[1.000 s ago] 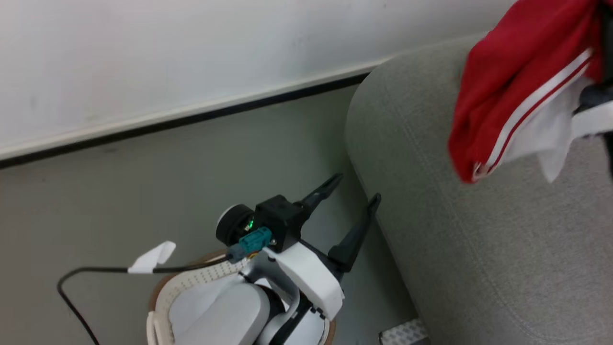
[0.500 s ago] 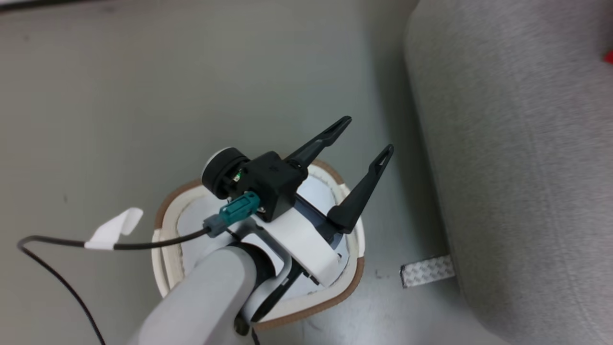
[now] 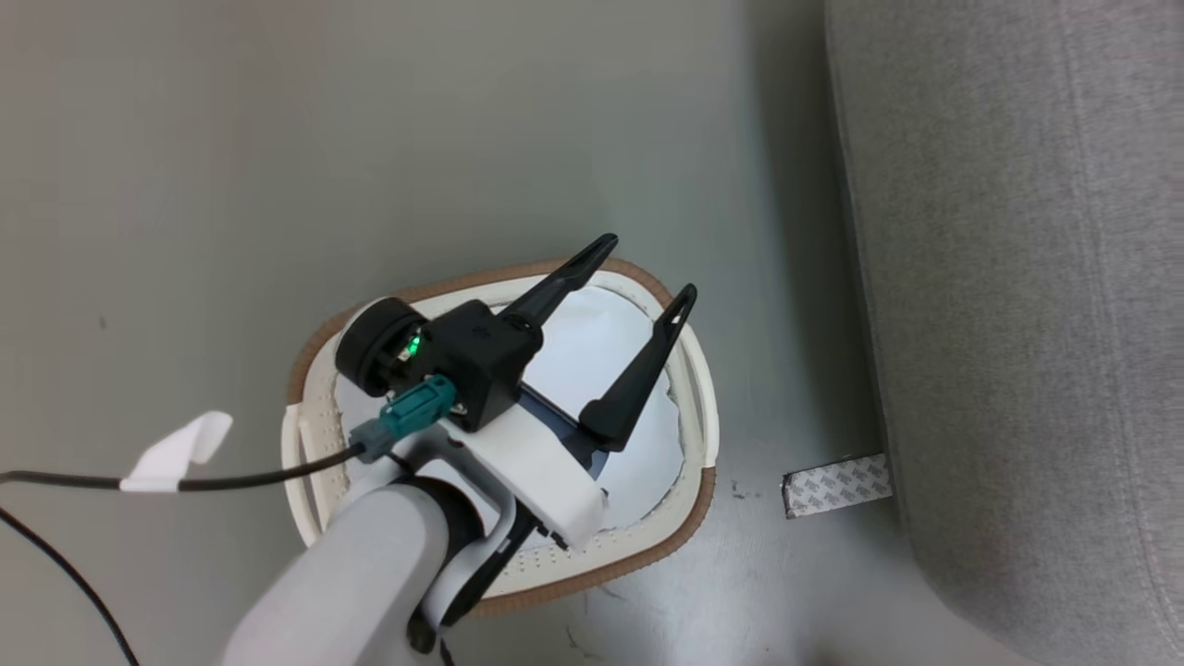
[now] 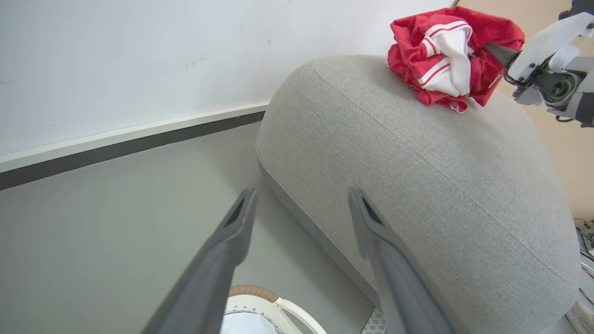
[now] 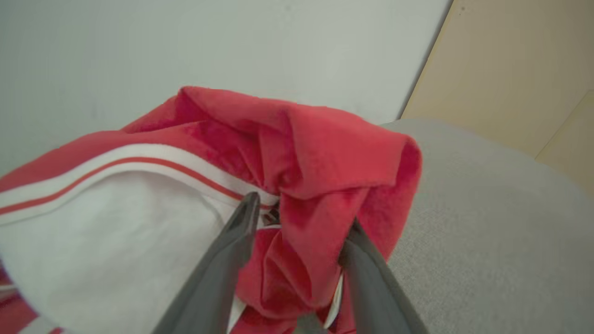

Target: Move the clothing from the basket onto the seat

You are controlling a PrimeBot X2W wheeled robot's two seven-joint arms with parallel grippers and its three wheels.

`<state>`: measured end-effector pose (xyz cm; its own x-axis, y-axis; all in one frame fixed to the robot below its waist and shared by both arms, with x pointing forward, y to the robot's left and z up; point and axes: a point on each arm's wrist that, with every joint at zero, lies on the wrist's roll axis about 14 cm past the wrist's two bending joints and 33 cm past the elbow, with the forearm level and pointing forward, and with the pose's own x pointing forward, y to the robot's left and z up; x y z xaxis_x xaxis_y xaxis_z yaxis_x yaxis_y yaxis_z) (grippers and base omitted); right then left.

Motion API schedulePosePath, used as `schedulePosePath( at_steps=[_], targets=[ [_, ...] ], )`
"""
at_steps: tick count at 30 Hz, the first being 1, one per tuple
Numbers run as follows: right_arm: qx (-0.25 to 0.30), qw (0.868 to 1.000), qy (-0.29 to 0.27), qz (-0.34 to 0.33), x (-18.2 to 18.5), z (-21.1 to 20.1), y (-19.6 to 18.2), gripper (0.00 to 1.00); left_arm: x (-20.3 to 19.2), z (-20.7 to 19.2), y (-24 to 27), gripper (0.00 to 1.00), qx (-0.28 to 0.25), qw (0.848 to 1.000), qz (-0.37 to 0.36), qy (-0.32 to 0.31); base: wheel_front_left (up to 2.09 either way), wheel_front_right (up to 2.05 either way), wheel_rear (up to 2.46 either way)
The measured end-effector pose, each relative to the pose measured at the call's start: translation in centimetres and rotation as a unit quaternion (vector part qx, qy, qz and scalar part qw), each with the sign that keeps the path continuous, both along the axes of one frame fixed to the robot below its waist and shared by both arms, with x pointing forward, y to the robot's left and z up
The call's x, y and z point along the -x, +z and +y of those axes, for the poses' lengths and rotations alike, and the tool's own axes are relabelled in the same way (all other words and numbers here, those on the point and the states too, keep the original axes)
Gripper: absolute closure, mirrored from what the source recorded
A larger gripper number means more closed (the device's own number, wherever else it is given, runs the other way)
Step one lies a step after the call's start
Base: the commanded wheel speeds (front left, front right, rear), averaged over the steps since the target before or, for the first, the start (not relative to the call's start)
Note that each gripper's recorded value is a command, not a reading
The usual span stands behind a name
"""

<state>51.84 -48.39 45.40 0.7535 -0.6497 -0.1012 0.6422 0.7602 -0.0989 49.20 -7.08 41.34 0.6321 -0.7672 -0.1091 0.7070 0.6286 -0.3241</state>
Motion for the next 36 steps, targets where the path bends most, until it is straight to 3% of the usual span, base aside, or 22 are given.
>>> schedulePosePath(
  at_steps=[4,10,18,27,36],
  targets=[
    [-0.018,1.0,0.016,0.015,0.5,1.7,-1.2,0.0,-0.3,0.1,1.4,0.0,0.006,1.0,-0.016,0.009,0.0,0.0,0.0],
    [0.004,0.998,0.049,0.032,2.2,2.8,-0.2,0.0,-0.3,1.0,3.0,0.0,0.012,0.999,-0.025,0.035,0.0,0.0,0.0],
    [0.045,0.991,0.125,0.006,4.9,6.6,3.5,0.0,0.9,4.2,5.5,0.0,0.009,0.993,-0.056,0.105,0.0,0.0,0.0],
    [0.065,0.966,0.226,-0.109,8.6,15.1,9.5,0.0,3.7,10.1,7.1,0.0,-0.02,0.974,-0.09,0.205,0.0,0.0,0.0],
    [0.024,0.945,0.306,-0.116,13.1,23.2,7.8,0.0,7.4,16.6,7.7,0.0,-0.052,0.946,-0.099,0.305,0.0,0.0,0.0]
  ],
)
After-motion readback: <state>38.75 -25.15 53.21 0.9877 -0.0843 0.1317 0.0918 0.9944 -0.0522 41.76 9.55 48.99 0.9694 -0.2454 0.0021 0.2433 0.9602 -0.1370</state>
